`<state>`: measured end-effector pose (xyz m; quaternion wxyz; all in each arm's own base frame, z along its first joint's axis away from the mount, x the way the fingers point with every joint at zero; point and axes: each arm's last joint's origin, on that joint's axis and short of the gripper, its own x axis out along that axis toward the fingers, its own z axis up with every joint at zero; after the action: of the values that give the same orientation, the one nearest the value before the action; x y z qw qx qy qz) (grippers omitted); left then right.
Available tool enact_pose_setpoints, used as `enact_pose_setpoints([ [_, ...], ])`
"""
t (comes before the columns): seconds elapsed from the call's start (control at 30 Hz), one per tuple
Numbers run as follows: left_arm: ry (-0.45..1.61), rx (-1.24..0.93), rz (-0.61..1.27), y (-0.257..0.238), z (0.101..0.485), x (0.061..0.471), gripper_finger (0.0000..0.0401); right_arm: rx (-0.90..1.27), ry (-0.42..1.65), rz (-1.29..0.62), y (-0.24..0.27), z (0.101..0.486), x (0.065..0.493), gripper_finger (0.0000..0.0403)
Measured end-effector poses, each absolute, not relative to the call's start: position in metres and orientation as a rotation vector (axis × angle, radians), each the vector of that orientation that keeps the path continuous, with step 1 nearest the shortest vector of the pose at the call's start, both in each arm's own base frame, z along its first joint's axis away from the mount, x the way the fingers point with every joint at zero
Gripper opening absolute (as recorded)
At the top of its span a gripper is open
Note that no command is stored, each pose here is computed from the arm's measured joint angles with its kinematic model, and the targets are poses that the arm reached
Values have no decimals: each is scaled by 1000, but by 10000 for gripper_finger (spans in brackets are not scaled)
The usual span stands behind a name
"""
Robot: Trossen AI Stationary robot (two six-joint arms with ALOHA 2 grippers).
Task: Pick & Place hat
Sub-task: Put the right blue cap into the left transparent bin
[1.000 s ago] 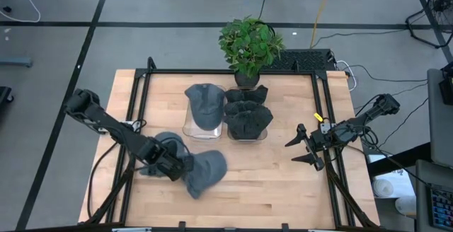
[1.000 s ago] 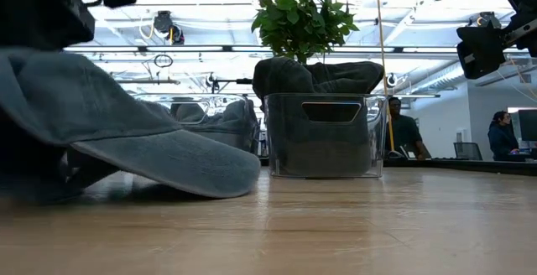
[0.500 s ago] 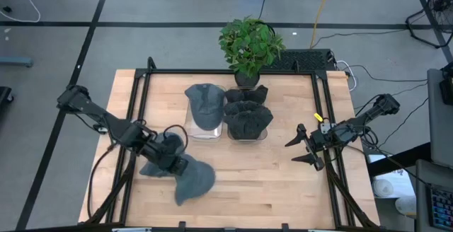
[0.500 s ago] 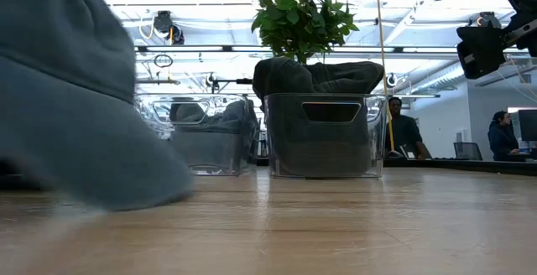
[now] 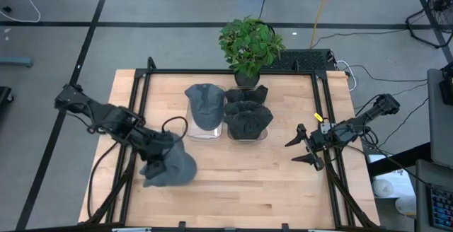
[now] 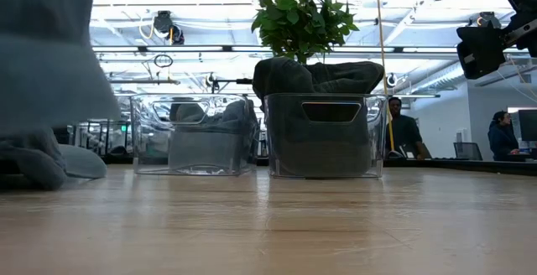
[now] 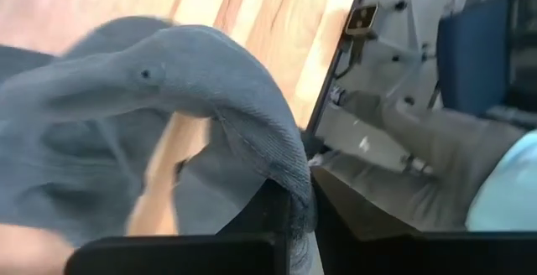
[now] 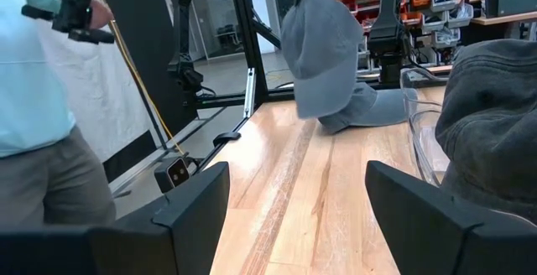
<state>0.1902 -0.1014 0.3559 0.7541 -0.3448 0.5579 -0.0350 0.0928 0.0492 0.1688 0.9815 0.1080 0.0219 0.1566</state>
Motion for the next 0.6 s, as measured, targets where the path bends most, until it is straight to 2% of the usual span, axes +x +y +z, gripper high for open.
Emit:
enact_pose_setpoints([
  [0.37, 1187, -447, -220, -76, 407, 175, 27, 217, 44, 315, 49, 169, 93, 267],
  [0.6, 1235, -208, -303, -72, 425, 170, 27, 217, 44, 315, 49, 169, 93, 267],
])
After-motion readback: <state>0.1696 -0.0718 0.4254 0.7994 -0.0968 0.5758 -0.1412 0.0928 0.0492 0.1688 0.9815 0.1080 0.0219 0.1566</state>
